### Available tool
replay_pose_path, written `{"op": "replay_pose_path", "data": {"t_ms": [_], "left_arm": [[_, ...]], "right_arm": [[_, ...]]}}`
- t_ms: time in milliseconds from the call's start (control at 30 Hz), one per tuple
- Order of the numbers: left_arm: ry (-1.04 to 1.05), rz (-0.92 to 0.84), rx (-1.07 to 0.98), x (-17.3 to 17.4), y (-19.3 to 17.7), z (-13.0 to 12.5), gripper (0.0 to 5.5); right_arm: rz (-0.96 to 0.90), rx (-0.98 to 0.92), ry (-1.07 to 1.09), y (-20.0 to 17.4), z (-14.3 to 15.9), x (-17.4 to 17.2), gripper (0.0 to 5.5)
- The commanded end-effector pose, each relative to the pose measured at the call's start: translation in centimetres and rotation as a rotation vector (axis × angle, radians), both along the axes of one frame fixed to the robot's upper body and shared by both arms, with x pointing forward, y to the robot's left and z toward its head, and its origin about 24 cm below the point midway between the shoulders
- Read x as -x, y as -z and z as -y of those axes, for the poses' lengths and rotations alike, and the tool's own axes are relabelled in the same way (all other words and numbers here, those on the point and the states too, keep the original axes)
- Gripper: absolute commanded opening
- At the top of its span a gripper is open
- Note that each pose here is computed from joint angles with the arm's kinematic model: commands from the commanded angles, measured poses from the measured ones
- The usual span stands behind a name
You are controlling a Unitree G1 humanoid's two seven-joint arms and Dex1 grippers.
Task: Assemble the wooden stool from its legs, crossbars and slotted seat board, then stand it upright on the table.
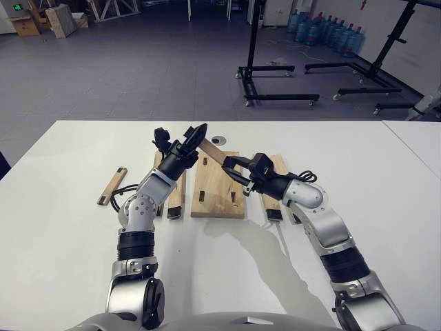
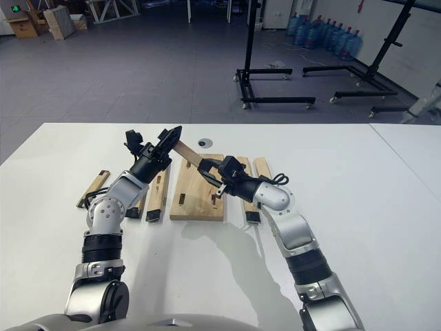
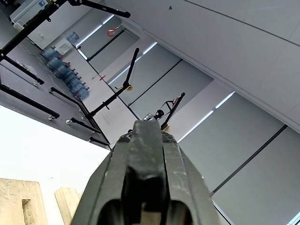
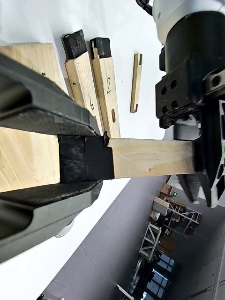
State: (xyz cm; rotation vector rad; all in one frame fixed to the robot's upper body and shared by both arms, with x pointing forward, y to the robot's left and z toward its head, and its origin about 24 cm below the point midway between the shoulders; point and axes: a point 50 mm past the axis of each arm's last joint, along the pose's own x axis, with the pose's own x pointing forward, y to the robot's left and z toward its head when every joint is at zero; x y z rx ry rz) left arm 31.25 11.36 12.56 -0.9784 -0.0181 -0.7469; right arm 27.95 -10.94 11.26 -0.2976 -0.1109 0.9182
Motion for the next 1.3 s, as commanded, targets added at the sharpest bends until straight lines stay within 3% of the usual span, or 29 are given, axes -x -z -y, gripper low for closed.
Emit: {"op": "replay_pose_path", "data": {"t_ms": [33, 233, 367, 500, 633, 800, 1300], "left_arm": [[-0.006, 0.041, 0.012, -0.3, -1.0, 0.0, 0.39], [-0.019, 0.047, 0.007, -0.4, -1.0, 0.0, 0.39], [-0.101, 0.074, -0.044, -0.9, -1.4, -1.0, 0.39], [-0.309, 0.116, -0.063, -2.0, -3.3, -5.3, 0.39], [-0.542, 0.1, -0.403, -2.4, -3.1, -9.9, 0.39], [-0.732, 0.015, -0.588, -1.6, -1.3, -12.9, 0.39], [-0.743, -0.039, -0.738, -2.1, 1.9, -10.2, 0.39]], "right_arm": [[0.015, -0.019, 0.024, -0.4, 0.0, -0.3, 1.3], [-0.002, -0.032, 0.046, -0.3, -0.1, -0.6, 1.3], [-0.066, -0.021, 0.034, 0.3, 0.2, -0.3, 2.18], [-0.056, 0.039, 0.116, 1.2, 1.0, -0.5, 2.88], [-0.016, 0.028, 0.292, 1.0, 2.1, -1.7, 3.5], [-0.004, -0.018, 0.465, 1.0, 2.8, -2.6, 3.61], [0.005, 0.001, 0.479, 1.1, 2.3, -2.8, 3.61]]}}
